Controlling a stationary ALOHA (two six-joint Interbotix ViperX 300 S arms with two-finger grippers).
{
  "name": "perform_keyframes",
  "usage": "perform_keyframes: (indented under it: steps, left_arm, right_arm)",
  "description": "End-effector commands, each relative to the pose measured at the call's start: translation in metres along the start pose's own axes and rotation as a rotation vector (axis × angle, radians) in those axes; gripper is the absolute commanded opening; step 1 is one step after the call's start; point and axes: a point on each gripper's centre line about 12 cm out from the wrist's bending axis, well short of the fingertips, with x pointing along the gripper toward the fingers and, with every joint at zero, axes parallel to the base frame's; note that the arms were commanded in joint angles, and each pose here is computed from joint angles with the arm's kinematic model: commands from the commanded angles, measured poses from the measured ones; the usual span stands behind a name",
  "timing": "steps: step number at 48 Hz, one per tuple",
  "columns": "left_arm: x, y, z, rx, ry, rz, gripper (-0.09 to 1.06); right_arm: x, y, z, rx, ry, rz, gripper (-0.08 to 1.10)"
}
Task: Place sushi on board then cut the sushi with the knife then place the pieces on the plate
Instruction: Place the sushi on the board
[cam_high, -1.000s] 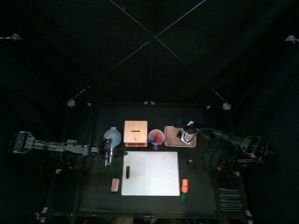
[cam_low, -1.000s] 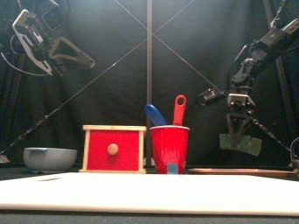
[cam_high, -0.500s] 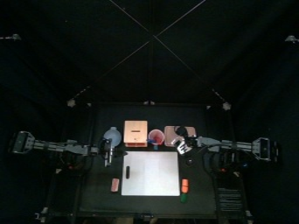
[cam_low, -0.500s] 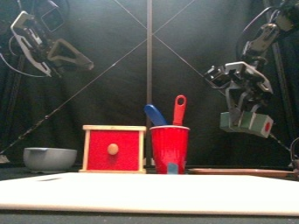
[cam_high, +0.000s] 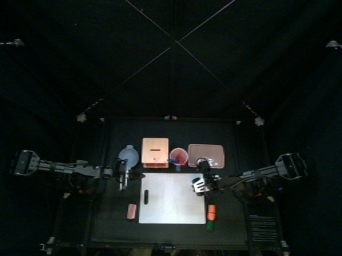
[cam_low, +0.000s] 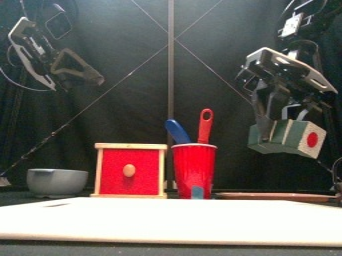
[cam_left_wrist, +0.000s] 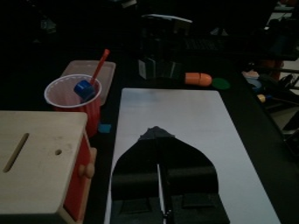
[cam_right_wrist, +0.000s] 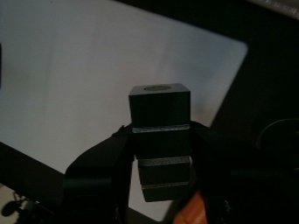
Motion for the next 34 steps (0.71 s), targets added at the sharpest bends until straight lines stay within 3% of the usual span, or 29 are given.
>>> perform_keyframes:
  steps: [1,15,34]
  left_arm:
    - [0.001,-0.001,0.005,0.005,-0.017,-0.002,-0.01]
    - [0.001,-0.001,0.004,0.003,-0.011,-0.002,-0.01]
    - [-0.002,-0.001,-0.004,0.008,0.058,-0.003,-0.01]
  right_arm:
    - [-0.005,0.027,-0.002,0.054,-0.028,0.045,0.60]
    - [0.018,0.072,-0.022,0.219,-0.047,-0.057,0.60]
    - [0.057,0.110,-0.026,0.293,-0.041,-0.177,0.60]
